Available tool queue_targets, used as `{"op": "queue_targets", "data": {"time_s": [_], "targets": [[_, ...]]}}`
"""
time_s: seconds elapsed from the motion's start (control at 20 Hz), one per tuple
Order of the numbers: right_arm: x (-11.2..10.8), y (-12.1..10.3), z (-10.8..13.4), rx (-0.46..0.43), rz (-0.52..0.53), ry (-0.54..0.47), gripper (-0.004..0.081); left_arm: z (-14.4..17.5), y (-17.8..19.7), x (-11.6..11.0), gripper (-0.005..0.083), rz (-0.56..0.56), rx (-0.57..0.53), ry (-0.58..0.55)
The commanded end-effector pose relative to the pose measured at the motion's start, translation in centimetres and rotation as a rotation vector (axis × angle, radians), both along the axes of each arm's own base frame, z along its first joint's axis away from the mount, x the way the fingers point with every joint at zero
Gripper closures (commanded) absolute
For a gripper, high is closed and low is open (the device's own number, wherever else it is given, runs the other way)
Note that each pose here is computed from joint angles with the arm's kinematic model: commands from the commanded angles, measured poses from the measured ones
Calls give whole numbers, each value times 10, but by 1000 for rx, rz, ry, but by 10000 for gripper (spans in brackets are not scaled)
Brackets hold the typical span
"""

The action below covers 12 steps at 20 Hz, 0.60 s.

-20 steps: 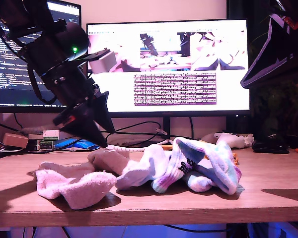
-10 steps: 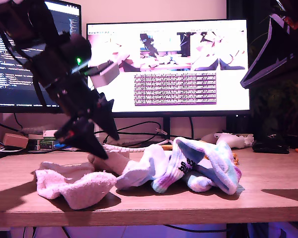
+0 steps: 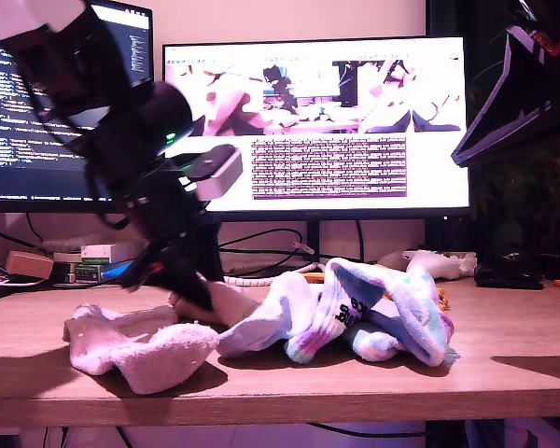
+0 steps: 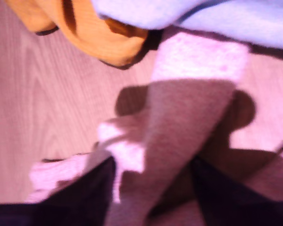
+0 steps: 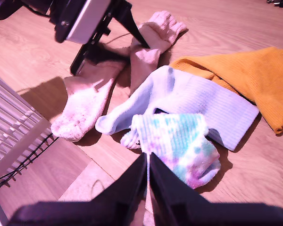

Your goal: Pair up the socks based on colour and pattern, by placing them on top of one another

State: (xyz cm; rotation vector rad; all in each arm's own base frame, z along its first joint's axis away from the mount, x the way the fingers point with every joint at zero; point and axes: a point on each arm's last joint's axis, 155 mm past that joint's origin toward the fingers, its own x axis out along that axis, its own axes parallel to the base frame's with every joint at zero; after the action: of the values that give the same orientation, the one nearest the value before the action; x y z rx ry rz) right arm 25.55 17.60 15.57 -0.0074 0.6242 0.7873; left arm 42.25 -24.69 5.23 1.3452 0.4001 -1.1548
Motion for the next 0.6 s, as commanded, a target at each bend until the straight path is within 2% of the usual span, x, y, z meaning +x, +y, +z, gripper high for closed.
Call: {"op": "queue_targets", "data": {"time_s": [0.0, 0.1, 0.25, 0.35, 0.55], "targets": [[-1, 2, -2, 2, 8, 2, 780, 21, -3, 9, 797, 7, -24, -47], [0, 2, -2, 1, 8, 1, 780, 42, -2, 6, 797, 42, -56, -53], [0, 2, -2, 1, 8, 1, 780, 71, 5, -12, 797, 104, -94, -16], [0, 2, -2, 1, 8, 0, 780, 78, 16, -25, 797, 145, -76, 24], [0, 2, -1, 3, 8, -2, 780, 90, 31, -50, 797, 278, -108, 127]]}}
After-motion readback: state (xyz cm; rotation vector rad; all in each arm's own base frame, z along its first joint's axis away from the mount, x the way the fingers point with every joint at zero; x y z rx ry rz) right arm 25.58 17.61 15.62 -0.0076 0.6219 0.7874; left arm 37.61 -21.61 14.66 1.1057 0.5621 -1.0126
